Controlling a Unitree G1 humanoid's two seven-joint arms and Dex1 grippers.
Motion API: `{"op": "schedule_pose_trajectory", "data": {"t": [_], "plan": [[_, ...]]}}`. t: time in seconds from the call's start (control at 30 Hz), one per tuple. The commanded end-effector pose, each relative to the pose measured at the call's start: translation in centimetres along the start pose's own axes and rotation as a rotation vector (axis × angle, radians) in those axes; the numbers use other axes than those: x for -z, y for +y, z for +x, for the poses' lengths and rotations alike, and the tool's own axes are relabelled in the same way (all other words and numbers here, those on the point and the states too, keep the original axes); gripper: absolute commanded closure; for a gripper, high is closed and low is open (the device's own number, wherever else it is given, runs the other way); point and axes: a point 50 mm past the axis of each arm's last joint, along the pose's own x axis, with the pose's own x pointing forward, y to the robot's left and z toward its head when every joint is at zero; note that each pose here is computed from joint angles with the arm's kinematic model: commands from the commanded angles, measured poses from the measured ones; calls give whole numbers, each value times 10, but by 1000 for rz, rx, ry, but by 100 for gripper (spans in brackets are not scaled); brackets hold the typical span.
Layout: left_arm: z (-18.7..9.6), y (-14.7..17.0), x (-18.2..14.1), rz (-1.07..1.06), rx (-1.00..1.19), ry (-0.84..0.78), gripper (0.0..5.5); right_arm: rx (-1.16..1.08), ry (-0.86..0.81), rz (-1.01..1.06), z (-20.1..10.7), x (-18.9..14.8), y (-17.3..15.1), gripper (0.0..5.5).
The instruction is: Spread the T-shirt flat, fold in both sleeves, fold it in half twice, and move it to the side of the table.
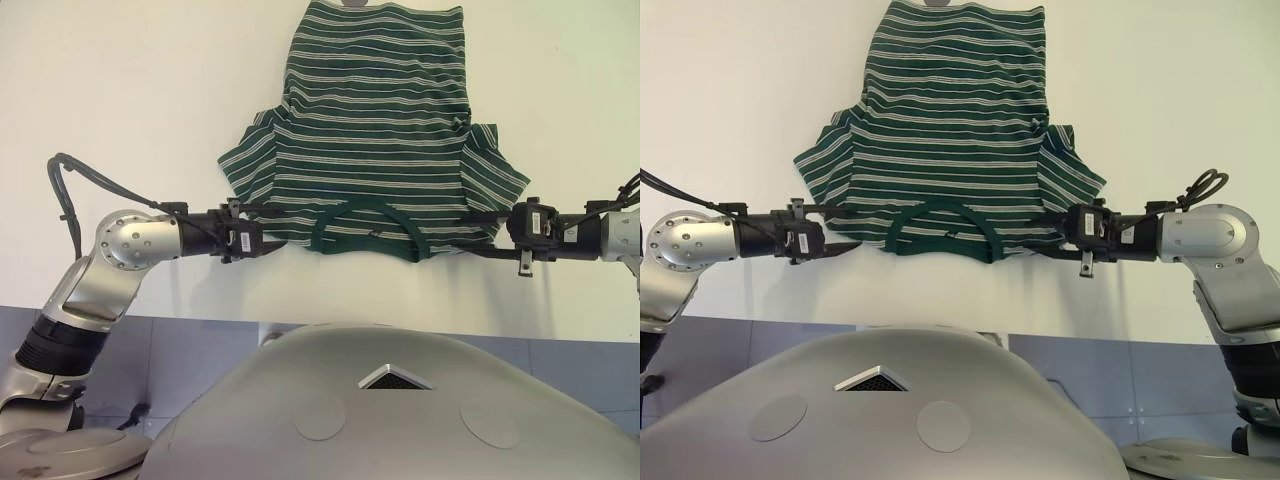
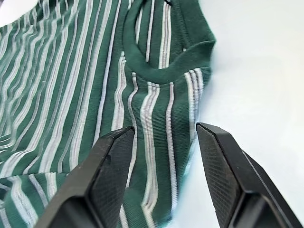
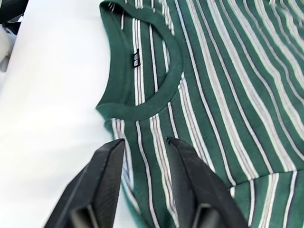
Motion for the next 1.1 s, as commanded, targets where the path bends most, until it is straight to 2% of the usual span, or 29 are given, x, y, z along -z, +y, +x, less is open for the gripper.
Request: {"op": "schedule_pose_trajectory", "data": {"t": [0.03, 0.13, 0.2, 0.27, 0.37, 0.43, 0.53, 0.6, 0.67, 0.8, 0.9, 1.0, 1.1], "plan": [[2, -6, 1, 22, 33, 23, 311, -8, 41, -25, -6, 0, 0, 387], [3, -5, 4, 12, 20, 24, 311, 14, 32, -37, -6, -1, -4, 387], [0, 8, -1, -68, -57, -68, 311, 144, -25, -67, -4, -9, -22, 387], [-6, 30, -4, -157, -169, -173, 311, 347, -85, -92, 2, -19, -51, 387], [-12, 81, -4, -240, -416, -302, 311, 579, -148, -135, 26, -36, -89, 387], [-2, 117, 6, -256, -587, -269, 311, 708, -148, -142, 49, -42, -115, 387], [25, 157, 21, -287, -748, -167, 311, 819, -6, -210, 89, -38, -143, 387], [50, 177, 32, -318, -818, -62, 311, 780, 86, -280, 118, -30, -145, 387], [63, 189, 37, -333, -880, 19, 311, 649, 120, -312, 133, -19, -130, 387], [65, 196, 46, -317, -937, 111, 311, 427, 146, -331, 119, 0, -101, 387], [66, 200, 46, -294, -941, 125, 311, 314, 123, -324, 99, -5, -82, 387], [71, 202, 41, -279, -920, 101, 311, 404, 112, -348, 87, -19, -95, 387], [81, 210, 22, -236, -894, 29, 311, 568, 59, -354, 85, -39, -118, 387]]}}
